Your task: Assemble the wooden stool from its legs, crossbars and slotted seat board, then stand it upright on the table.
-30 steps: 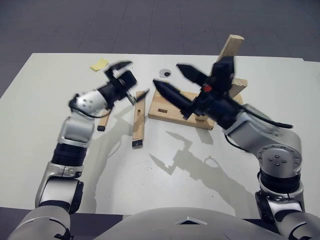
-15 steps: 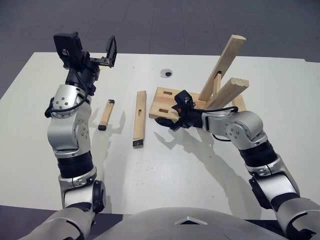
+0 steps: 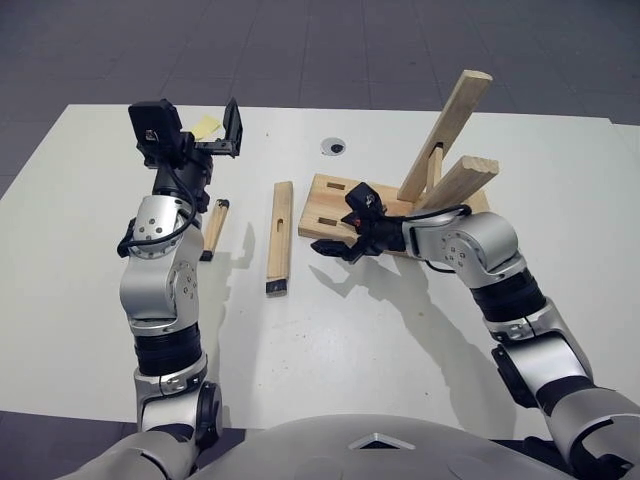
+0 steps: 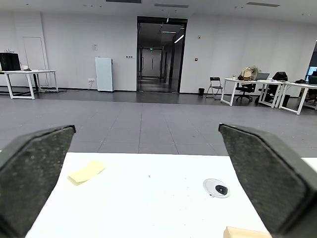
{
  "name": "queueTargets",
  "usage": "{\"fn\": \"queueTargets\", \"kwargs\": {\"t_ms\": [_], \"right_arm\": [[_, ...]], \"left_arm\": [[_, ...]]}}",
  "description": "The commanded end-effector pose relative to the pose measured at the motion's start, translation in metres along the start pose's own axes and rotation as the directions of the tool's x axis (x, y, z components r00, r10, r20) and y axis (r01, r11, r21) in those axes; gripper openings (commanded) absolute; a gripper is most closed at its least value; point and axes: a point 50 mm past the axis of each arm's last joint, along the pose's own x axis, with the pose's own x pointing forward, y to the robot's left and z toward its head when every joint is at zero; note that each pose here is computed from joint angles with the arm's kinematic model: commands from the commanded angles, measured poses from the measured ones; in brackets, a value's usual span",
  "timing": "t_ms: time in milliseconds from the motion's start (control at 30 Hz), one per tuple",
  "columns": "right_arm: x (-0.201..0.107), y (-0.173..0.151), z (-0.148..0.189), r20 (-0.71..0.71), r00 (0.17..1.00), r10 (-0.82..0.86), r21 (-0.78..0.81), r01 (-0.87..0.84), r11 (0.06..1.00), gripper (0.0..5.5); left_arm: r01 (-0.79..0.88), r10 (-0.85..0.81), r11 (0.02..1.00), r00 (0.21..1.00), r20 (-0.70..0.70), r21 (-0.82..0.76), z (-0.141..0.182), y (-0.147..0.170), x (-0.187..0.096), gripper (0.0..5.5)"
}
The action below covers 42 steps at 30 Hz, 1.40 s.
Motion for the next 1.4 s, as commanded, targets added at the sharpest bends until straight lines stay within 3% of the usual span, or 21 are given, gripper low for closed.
{"fn": "queueTargets", "kwargs": {"t_ms": [33,333,500,700,900,1133,1400], "right_arm": [[0.012,0.001,0.001,-0.038,0.999,-0.029,-0.020,0.028,0.999,5.36],[-0.055,-0.028,-0.003,-0.086,0.991,-0.107,-0.136,0.095,0.986,5.36],[-0.072,-0.034,0.009,-0.088,0.990,-0.114,-0.215,0.093,0.972,5.36],[-0.063,-0.005,0.007,-0.029,0.999,0.017,-0.204,-0.023,0.979,5.36],[-0.027,0.013,-0.012,-0.048,0.997,0.065,-0.131,-0.071,0.989,5.36],[-0.004,0.009,-0.024,-0.101,0.995,-0.002,-0.111,-0.009,0.994,5.36],[-0.008,0.003,-0.020,-0.123,0.991,-0.044,-0.153,0.025,0.988,5.36]], "left_arm": [[-0.012,0.012,1.000,0.999,-0.030,-0.009,-0.009,-0.005,-0.001,5.40],[-0.039,0.040,0.999,0.998,-0.048,0.014,-0.013,-0.002,-0.003,5.40],[-0.037,0.039,0.999,0.998,-0.055,0.033,-0.015,0.000,-0.004,5.40],[-0.013,0.015,0.999,0.999,-0.048,0.032,-0.011,-0.005,0.000,5.40],[0.017,-0.016,1.000,0.999,-0.041,0.023,-0.010,-0.012,0.005,5.40],[0.033,-0.031,0.999,0.998,-0.052,0.022,-0.013,-0.016,0.007,5.40],[0.021,-0.020,0.999,0.999,-0.048,0.025,-0.013,-0.016,0.008,5.40]]}}
